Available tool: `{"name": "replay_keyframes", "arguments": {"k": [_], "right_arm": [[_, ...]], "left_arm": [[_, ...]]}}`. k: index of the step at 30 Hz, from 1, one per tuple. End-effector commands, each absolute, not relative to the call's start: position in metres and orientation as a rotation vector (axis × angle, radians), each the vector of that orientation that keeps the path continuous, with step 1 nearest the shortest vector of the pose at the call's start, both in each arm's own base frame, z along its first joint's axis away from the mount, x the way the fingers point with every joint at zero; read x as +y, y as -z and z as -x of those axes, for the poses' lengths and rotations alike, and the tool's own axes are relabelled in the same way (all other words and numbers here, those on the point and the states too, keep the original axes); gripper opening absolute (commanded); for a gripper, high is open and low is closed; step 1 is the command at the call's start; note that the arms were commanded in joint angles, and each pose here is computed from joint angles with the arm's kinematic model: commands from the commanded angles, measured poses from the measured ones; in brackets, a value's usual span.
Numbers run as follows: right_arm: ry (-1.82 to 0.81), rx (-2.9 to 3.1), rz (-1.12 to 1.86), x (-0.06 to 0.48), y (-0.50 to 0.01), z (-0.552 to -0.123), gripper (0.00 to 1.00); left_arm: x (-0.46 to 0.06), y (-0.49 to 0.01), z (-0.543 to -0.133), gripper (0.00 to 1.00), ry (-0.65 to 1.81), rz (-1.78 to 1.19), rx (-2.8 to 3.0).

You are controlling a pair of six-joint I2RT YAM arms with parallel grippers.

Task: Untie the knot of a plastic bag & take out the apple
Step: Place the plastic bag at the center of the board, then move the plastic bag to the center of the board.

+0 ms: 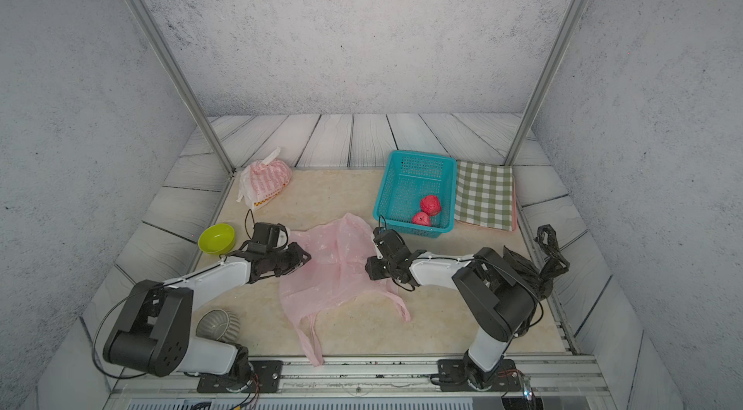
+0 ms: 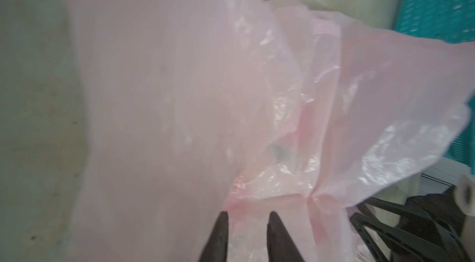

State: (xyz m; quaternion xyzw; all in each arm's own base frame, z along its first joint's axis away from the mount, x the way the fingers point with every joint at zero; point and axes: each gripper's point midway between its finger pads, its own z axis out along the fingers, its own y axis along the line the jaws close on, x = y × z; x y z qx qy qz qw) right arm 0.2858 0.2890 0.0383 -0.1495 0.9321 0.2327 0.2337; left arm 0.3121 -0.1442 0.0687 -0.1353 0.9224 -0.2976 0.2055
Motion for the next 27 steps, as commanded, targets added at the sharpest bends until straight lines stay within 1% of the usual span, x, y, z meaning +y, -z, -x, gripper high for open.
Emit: {"name": "replay_keyframes", "arguments": {"k": [1, 4, 7, 11, 14, 19, 21, 27], "right_arm": [[-0.687, 2.499, 0.487, 0.308, -0.072, -0.291, 0.47], [-0.679, 2.419, 0.514, 0.309, -0.115, -0.297, 0.49], [-0.627, 2.335, 0.522, 0.295, -0.163, -0.297, 0.51], [-0.578, 2.233, 0.489, 0.262, -0.218, -0.280, 0.54], [-0.576, 2.180, 0.451, 0.235, -0.241, -0.259, 0.55], [-0.587, 2.153, 0.421, 0.198, -0.252, -0.222, 0.55], [-0.578, 2.185, 0.433, 0.187, -0.246, -0.209, 0.56], [-0.566, 2.237, 0.412, 0.162, -0.222, -0.183, 0.57]], "left_arm": [[-0.169, -0.120, -0.306, 0.29, 0.950, 0.188, 2.549], [-0.187, -0.154, -0.287, 0.33, 0.876, 0.005, 2.552], [-0.198, -0.163, -0.270, 0.36, 0.770, -0.114, 2.579], [-0.207, -0.137, -0.254, 0.36, 0.651, -0.204, 2.681], [-0.217, -0.111, -0.244, 0.37, 0.584, -0.217, 2.752], [-0.229, -0.089, -0.241, 0.41, 0.454, -0.214, 2.782], [-0.229, -0.081, -0.242, 0.42, 0.388, -0.208, 2.793], [-0.226, -0.047, -0.248, 0.42, 0.268, -0.127, 2.846]]}}
